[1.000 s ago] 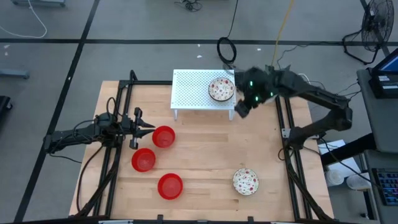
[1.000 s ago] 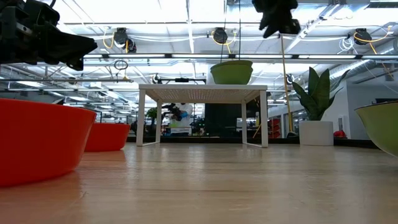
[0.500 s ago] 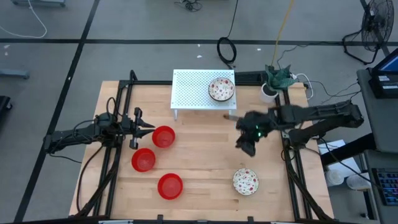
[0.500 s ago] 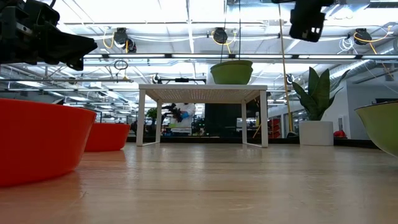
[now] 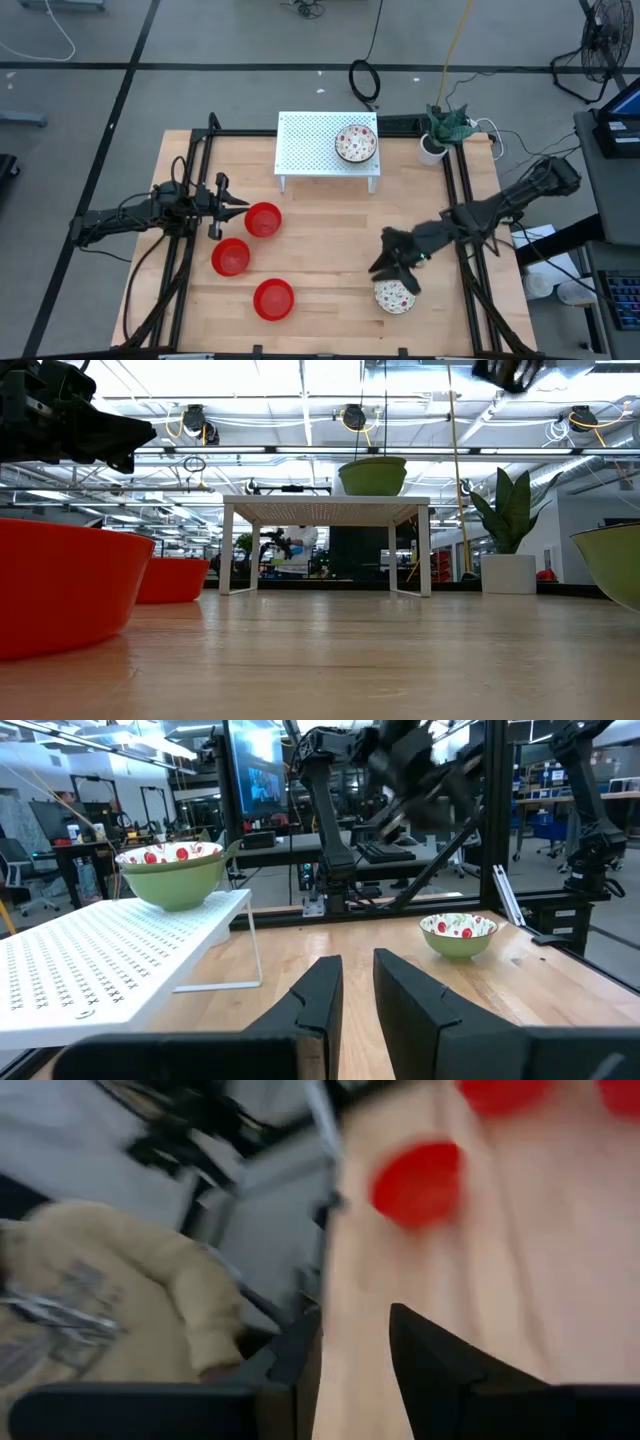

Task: Pick & Place Mini bowls
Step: Stack the white patterned bowl on the white patterned bowl on the shelf

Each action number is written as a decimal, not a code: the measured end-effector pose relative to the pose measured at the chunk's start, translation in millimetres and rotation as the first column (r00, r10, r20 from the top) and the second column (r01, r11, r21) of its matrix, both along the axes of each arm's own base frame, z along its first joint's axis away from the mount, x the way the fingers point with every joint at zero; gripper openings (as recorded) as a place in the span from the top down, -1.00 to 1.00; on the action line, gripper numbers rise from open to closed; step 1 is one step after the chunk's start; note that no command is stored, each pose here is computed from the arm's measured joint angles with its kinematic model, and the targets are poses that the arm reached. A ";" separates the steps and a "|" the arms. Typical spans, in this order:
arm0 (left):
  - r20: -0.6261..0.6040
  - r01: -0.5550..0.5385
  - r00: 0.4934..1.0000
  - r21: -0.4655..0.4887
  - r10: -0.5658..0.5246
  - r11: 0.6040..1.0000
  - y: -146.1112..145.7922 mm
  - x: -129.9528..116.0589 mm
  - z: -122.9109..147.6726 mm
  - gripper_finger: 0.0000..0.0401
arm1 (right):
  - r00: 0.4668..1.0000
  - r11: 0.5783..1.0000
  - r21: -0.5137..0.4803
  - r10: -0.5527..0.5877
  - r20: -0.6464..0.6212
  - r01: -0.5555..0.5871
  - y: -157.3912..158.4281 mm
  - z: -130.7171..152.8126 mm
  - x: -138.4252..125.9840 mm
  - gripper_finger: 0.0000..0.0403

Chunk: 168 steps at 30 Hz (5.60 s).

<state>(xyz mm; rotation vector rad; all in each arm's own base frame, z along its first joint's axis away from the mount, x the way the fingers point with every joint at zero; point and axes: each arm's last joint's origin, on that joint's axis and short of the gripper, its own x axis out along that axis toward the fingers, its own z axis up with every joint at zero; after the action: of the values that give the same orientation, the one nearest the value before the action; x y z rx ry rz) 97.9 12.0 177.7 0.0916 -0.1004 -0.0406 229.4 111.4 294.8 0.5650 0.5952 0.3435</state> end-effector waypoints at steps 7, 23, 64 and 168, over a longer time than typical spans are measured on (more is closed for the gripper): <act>0.000 0.000 1.000 0.000 0.000 1.000 0.0 0.0 -0.1 0.68 | 0.990 0.991 -0.132 -0.012 0.137 0.030 35.9 19.4 -18.5 0.52; 0.000 0.000 1.000 0.000 0.000 1.000 0.0 0.0 0.0 0.68 | 0.844 0.954 -0.299 -0.181 -0.505 0.026 75.4 9.1 22.9 0.70; 0.000 0.000 1.000 0.000 0.000 1.000 0.0 0.0 0.0 0.68 | 0.536 0.810 -0.578 -0.446 -0.717 -0.099 46.7 -105.4 4.1 0.18; 0.000 0.000 1.000 0.000 0.000 1.000 0.0 0.0 0.1 0.68 | 0.644 0.943 -0.325 -0.201 -0.738 -0.078 20.7 -115.6 6.0 0.21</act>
<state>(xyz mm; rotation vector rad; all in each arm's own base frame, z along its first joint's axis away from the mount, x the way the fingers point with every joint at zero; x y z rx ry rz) 97.9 12.0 177.8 0.0916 -0.1004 -0.0405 235.4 132.1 179.2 0.3816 1.4383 -0.1008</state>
